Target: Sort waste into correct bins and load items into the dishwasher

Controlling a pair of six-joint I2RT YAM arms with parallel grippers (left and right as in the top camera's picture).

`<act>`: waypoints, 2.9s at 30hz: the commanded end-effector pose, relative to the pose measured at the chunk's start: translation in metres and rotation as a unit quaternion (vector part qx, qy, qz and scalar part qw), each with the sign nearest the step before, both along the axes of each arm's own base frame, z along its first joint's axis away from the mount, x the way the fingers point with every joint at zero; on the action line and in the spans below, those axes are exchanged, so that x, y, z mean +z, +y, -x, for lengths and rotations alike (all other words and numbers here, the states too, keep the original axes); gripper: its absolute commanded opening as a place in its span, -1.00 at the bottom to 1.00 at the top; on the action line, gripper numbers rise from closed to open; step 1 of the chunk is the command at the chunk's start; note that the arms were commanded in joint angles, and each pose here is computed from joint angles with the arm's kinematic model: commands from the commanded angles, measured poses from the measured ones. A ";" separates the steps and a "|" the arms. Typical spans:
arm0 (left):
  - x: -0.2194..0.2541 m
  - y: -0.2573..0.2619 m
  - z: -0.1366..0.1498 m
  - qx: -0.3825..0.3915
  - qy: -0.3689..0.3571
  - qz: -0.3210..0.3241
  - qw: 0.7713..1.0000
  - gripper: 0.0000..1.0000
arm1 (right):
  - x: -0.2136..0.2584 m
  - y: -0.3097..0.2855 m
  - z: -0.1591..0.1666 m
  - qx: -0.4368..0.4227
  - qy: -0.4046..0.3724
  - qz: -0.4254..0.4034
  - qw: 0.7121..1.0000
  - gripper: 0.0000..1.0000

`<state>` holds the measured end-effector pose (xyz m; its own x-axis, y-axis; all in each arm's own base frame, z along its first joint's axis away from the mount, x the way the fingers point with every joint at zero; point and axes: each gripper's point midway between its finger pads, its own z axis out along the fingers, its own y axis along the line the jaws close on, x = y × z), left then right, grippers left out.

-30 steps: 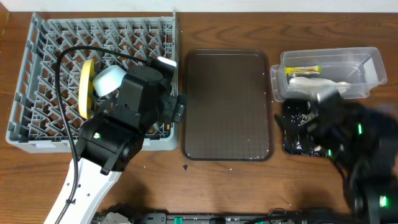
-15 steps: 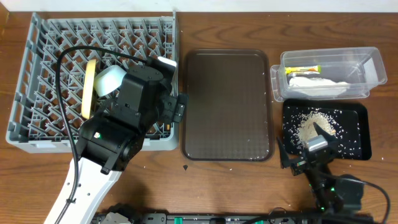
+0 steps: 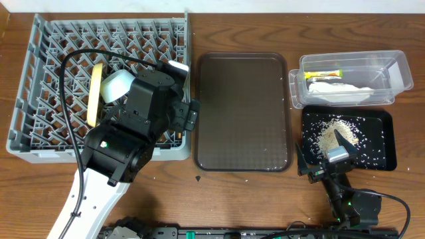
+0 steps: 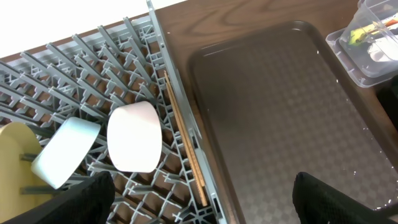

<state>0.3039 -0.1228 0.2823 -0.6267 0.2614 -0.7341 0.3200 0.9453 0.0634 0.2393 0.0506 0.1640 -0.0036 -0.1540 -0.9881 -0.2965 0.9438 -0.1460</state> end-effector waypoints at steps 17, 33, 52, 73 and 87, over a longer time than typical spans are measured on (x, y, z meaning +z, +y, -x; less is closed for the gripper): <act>0.003 -0.001 0.000 0.002 -0.002 0.006 1.000 0.83 | -0.001 -0.003 -0.001 -0.008 0.001 -0.008 1.000 0.98; 0.012 0.110 0.027 0.148 -0.229 0.116 0.955 0.84 | -0.001 -0.003 -0.001 -0.008 0.001 -0.008 1.000 0.99; -0.065 0.133 0.066 0.172 -0.379 0.127 0.900 0.84 | -0.001 -0.003 -0.001 -0.008 0.001 -0.008 1.000 0.99; -0.146 0.132 0.060 0.185 -0.277 0.110 0.936 0.84 | -0.001 -0.003 -0.001 -0.008 0.001 -0.008 1.000 0.99; -0.149 0.132 0.060 0.186 -0.270 0.109 0.938 0.84 | -0.001 -0.003 -0.001 -0.008 0.001 -0.008 1.000 0.98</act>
<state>0.2458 0.0075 0.1486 -0.1113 -0.0924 -0.9895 -0.0430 0.9952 -0.0881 0.2395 0.0496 0.1642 -0.0028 -0.1539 -0.9881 -0.2905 0.9456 -0.1465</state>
